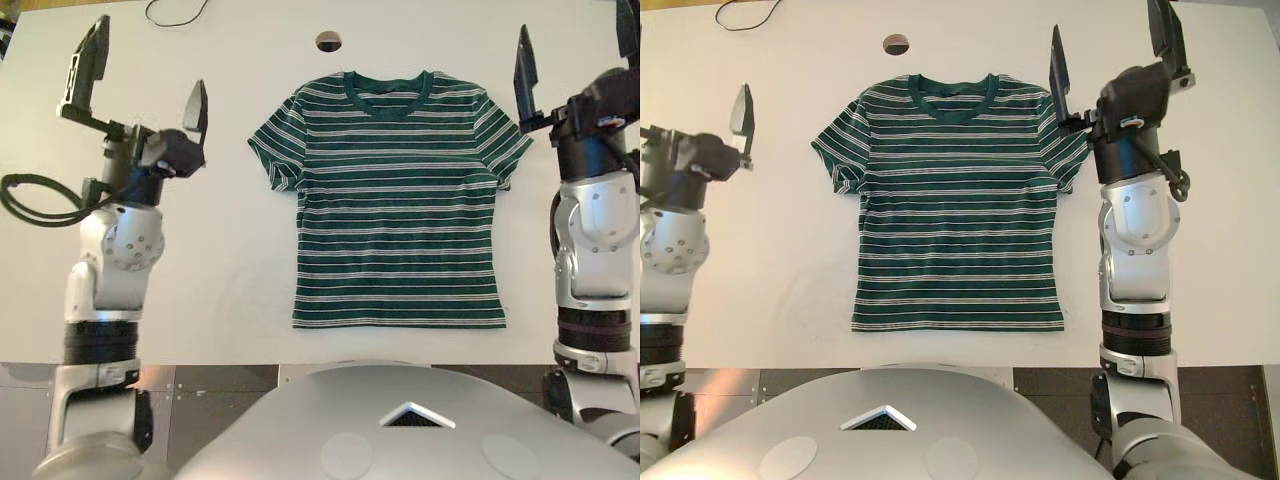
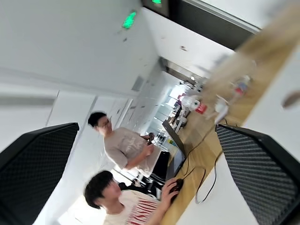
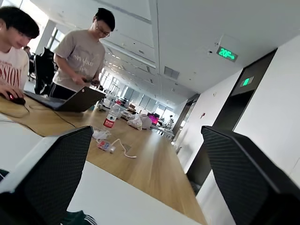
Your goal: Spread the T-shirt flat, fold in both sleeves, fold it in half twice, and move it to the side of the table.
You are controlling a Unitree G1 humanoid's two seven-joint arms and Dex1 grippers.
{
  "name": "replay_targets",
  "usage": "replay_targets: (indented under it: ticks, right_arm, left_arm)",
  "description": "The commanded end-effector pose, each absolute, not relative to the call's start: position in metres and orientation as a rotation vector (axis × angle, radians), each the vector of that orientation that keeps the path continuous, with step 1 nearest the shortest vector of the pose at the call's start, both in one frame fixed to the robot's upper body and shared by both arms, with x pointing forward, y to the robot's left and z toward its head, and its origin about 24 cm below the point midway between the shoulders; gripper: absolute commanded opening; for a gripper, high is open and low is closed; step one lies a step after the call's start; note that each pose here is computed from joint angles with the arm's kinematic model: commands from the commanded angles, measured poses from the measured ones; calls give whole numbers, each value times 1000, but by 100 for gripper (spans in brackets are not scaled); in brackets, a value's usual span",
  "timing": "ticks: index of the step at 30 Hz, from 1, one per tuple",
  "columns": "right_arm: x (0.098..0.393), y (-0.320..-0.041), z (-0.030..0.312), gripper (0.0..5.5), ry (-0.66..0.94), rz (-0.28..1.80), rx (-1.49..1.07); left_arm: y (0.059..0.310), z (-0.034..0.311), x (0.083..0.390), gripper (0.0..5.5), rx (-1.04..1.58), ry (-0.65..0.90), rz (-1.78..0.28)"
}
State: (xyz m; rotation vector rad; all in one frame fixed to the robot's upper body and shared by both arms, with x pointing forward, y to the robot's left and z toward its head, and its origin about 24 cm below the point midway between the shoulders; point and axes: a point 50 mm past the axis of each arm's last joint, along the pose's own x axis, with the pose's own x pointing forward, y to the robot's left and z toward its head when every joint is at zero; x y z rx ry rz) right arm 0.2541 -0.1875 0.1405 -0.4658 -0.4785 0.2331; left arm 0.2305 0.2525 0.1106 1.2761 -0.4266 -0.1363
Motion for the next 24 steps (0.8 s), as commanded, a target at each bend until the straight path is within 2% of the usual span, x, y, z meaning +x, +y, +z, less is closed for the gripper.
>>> replay_targets:
  ticks: [1,7,14,17,24]
  right_arm:
    - [258,-180,155,426,-536,276,-561]
    - [259,-177,161,426,-565,296,-632]
    - [254,-180,158,426,-547,299,-659]
    - [253,-181,157,426,-541,290,-661]
    - [249,-183,157,426,-540,280,-654]
  left_arm:
    - [265,95,221,550,1516,-269,-372]
    - [275,71,239,550,1648,-91,-559]
    - [249,39,254,550,1626,-61,-839]
    - [241,30,268,550,1632,-55,-869]
    - [241,28,290,550,1703,-41,-854]
